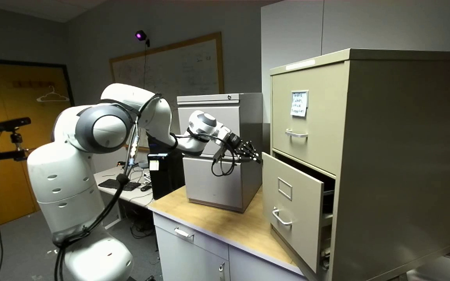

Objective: Close the bottom drawer

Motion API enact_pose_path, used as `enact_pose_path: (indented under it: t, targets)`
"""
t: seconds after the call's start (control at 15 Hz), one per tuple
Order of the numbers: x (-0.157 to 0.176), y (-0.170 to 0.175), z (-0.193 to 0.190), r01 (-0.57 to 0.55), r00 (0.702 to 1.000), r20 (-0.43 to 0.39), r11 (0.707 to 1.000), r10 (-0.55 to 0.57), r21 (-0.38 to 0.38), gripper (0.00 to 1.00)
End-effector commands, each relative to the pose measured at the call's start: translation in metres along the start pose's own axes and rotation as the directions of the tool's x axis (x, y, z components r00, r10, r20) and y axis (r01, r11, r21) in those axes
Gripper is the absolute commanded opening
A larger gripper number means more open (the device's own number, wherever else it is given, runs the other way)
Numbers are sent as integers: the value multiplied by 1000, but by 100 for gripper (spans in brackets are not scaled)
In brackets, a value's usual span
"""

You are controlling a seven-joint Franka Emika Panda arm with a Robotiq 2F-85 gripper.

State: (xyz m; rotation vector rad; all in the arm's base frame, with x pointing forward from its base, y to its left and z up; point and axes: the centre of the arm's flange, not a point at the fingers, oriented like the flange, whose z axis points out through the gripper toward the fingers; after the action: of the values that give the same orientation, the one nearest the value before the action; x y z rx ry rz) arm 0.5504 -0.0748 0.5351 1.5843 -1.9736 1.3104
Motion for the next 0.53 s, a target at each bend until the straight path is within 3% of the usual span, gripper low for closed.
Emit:
enact_pose_path:
  t: [0.0,0.2,0.27,0.47]
  targets:
    - [-19,-15,-11,13,997,69,988,-24,153,0]
    - [-54,-3,-3,14,984,169,979,-49,202,0]
    - [-68,11,-4,21,960,269,981,-74,194,0]
    - [-96,59,-15,10,895,437,981,-95,192,0]
